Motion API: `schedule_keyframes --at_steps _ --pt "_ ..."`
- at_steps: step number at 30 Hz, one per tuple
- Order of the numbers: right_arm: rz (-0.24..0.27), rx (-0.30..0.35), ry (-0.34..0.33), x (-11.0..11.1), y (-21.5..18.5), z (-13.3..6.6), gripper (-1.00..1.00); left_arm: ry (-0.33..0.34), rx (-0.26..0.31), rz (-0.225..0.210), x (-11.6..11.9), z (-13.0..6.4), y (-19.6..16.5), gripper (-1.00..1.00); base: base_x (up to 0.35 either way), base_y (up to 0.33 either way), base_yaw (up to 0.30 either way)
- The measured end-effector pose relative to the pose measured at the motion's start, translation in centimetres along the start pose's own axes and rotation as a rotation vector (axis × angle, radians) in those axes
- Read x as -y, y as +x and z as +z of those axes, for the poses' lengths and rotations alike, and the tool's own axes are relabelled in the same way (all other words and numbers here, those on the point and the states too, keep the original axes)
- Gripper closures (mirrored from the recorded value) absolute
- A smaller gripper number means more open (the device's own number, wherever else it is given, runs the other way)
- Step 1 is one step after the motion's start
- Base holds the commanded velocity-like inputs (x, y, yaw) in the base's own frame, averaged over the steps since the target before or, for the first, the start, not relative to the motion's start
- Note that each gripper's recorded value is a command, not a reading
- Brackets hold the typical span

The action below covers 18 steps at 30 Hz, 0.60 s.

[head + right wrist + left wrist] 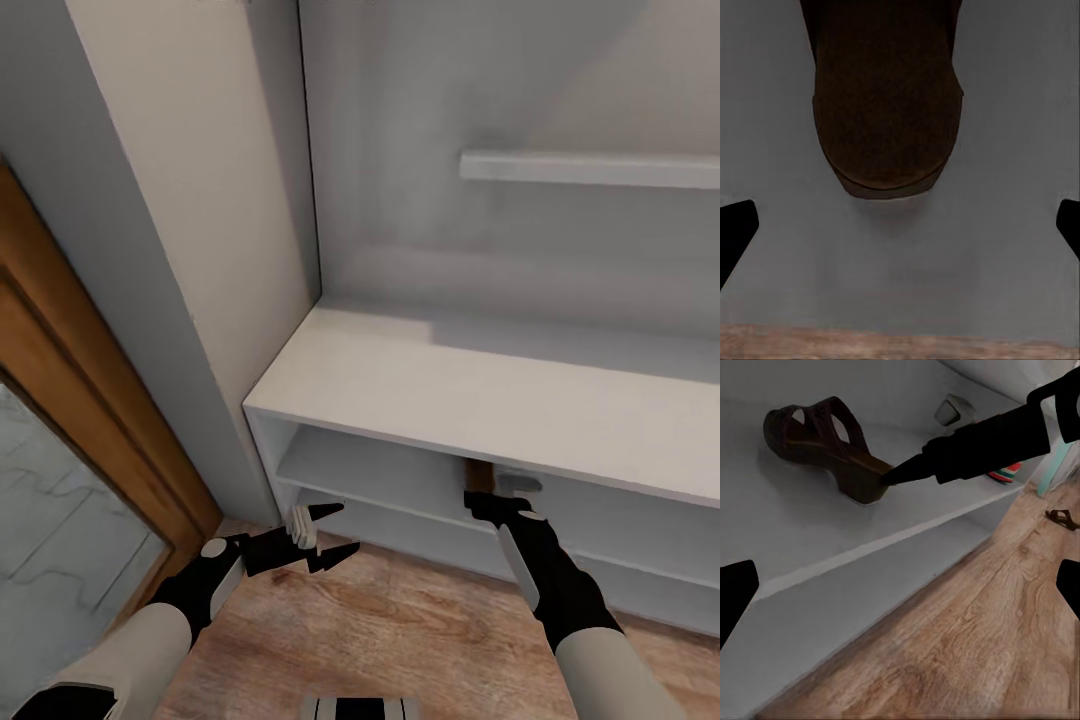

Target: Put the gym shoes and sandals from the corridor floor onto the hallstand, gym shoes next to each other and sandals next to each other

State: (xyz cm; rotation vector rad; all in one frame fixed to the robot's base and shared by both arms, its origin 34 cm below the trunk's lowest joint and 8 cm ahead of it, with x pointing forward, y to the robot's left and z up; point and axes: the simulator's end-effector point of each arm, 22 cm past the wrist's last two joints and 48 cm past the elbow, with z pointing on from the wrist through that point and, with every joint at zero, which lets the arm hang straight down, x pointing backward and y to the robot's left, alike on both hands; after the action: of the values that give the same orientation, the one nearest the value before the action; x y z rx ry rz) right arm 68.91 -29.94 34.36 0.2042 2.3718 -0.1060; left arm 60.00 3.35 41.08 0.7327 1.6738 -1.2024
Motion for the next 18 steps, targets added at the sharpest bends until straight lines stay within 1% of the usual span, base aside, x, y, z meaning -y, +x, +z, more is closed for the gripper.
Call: schedule_keyframes --at_steps 11,17,18 --pt "-0.002 0.003 -0.007 -0.25 -0.1 -0.05 -1.0 0.001 0.0 0.0 0.04 0.0 0.02 -1.0 -0.333 0.0 0.0" --pt "-0.002 -0.009 -0.009 -0.24 0.85 -0.06 -1.0 -0.001 -0.002 0.0 -0.04 -0.07 0.06 -1.0 -0.34 0.0 0.0" --pt "0.0 0.004 -0.009 -0.24 0.61 -0.06 -1.0 -0.001 -0.002 0.001 -0.05 -0.08 0.03 -1.0 -0.34 0.0 0.0"
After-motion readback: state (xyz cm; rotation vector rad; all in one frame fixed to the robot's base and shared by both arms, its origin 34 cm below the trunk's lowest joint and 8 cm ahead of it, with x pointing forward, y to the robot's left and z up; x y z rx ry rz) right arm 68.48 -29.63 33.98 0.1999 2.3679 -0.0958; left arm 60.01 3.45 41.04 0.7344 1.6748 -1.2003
